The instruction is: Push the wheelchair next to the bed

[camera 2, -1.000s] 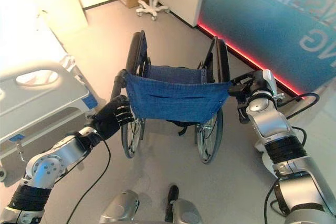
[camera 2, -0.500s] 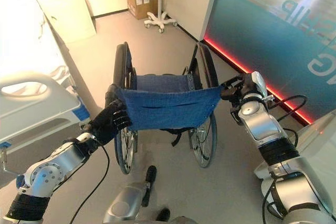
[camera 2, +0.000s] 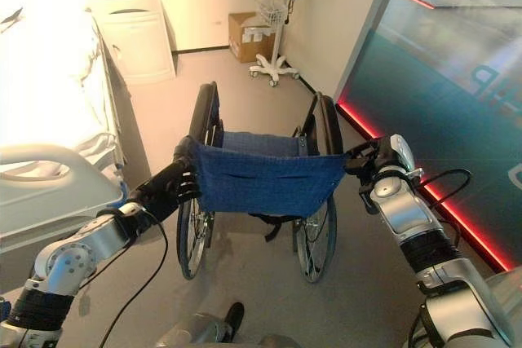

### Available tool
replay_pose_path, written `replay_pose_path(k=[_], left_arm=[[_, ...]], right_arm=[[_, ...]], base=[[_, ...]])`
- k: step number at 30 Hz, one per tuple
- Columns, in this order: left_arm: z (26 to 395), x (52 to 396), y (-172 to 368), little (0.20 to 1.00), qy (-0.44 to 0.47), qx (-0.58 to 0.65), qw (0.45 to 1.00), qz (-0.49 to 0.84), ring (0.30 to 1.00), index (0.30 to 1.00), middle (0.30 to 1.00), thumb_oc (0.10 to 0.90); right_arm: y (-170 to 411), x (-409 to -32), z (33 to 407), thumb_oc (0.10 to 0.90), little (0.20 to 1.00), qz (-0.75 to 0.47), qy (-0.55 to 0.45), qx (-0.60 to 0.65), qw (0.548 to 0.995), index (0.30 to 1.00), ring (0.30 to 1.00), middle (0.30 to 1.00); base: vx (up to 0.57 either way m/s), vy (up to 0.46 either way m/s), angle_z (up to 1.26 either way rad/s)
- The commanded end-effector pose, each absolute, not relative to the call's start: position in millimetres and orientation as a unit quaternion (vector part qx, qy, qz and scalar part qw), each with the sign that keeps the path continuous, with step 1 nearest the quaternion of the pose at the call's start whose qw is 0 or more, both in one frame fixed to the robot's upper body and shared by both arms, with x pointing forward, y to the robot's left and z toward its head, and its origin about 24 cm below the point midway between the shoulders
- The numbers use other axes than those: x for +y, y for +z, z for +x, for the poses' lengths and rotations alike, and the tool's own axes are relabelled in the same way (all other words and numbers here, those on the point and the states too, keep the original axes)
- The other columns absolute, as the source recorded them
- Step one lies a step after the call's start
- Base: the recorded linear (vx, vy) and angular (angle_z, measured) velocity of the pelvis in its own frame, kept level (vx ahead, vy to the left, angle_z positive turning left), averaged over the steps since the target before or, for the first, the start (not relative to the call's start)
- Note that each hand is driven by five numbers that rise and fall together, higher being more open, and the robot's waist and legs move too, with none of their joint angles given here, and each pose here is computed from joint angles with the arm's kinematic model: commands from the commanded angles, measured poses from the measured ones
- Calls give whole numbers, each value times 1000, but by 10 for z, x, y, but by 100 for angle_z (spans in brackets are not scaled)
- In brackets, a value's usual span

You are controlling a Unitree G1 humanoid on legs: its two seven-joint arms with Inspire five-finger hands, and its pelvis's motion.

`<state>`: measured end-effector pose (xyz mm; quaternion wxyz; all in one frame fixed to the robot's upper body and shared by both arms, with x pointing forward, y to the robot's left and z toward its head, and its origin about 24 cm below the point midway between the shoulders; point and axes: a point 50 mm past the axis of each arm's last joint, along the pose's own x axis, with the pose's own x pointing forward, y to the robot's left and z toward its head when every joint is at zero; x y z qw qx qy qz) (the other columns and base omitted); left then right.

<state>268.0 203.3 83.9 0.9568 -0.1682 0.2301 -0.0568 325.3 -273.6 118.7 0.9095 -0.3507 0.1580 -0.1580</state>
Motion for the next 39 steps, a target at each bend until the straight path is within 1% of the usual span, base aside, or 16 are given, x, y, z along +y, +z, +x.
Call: replay_pose_path(k=[1, 3, 8, 14, 21, 26, 30, 33, 39], left_arm=[[2844, 1913, 1458, 300, -133, 92, 963, -217, 300, 300, 300, 400], [2902, 1822, 1486, 300, -140, 80, 962, -219, 300, 300, 300, 400], [2913, 1793, 1509, 300, -133, 71, 965, -215, 300, 300, 300, 400], [2804, 1796, 1422, 300, -131, 82, 960, -232, 300, 300, 300, 400], [2721, 1861, 1385, 300, -111, 86, 960, -242, 300, 300, 300, 400], [2694, 2056, 1400, 300, -84, 81, 962, -248, 300, 300, 300, 400], [2676, 2045, 1293, 300, -79, 85, 961, -250, 300, 300, 300, 400], [2624, 2068, 1227, 300, -76, 88, 962, -249, 300, 300, 300, 400], [2697, 2093, 1262, 300, -65, 95, 963, -245, 300, 300, 300, 400]], right_arm=[[1757, -1726, 3455, 400, 300, -308, 45, -58, 949, 300, 300, 300], [1897, -1737, 3476, 400, 300, -315, 40, -76, 945, 300, 300, 300], [2115, -1668, 3471, 400, 300, -318, 52, -85, 943, 300, 300, 300], [2208, -1655, 3493, 400, 300, -324, 60, -78, 941, 300, 300, 300], [2260, -1620, 3452, 400, 300, -320, 62, -76, 942, 300, 300, 300], [2182, -1558, 3474, 400, 300, -327, 67, -68, 940, 300, 300, 300], [2055, -1524, 3489, 400, 300, -324, 66, -65, 942, 300, 300, 300], [1928, -1604, 3447, 400, 300, -324, 72, -58, 941, 300, 300, 300], [1800, -1614, 3459, 400, 300, -312, 77, -49, 946, 300, 300, 300]], base=[[208, -86, 70], [303, -153, 78], [440, -249, 48], [400, -223, 88], [317, -190, 45], [368, -44, 7], [418, 10, -37], [643, 45, -43], [496, 107, -13]])
